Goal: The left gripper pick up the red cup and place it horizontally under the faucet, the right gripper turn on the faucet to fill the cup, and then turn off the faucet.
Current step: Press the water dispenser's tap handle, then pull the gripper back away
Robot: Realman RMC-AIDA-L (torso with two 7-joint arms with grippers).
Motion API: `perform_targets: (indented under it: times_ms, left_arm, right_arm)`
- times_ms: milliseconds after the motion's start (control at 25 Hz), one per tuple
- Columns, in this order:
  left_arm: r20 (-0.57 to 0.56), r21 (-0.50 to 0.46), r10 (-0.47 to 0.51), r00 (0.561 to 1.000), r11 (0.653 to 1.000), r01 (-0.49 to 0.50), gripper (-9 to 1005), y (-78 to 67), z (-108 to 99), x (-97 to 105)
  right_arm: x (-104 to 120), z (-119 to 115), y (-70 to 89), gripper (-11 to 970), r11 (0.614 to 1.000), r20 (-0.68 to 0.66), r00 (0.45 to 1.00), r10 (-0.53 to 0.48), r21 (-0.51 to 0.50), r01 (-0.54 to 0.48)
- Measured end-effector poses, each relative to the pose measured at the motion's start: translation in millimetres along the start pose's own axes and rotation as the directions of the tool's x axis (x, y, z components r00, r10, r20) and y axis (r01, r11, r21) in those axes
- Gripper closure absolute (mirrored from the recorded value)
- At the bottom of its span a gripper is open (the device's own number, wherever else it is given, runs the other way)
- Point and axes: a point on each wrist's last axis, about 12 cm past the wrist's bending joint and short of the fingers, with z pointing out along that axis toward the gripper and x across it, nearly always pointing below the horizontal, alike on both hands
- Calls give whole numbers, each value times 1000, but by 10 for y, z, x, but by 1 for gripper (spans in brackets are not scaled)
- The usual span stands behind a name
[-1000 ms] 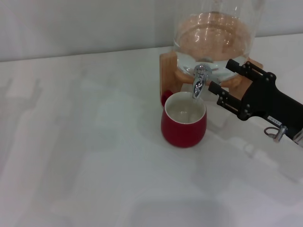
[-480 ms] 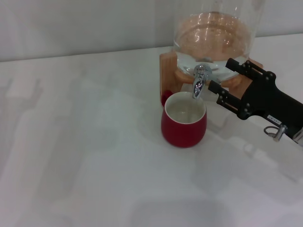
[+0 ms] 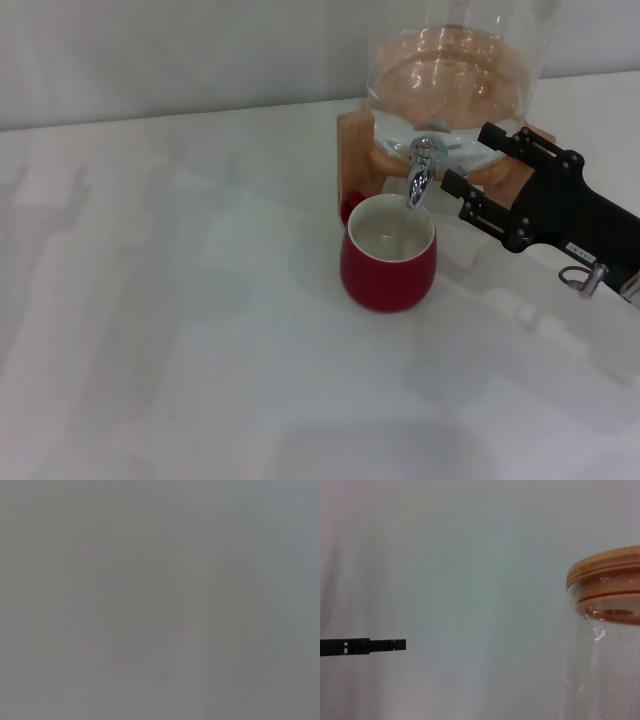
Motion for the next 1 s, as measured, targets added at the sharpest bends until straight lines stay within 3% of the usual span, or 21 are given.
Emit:
perform_targets:
  times_ms: [1000]
  left_arm:
    - [-1,8,3,1000,1000,-3,196,-10,4,-2]
  right_arm:
    - [5,-8,-29,285,1000,-9,1000,-8,13,8]
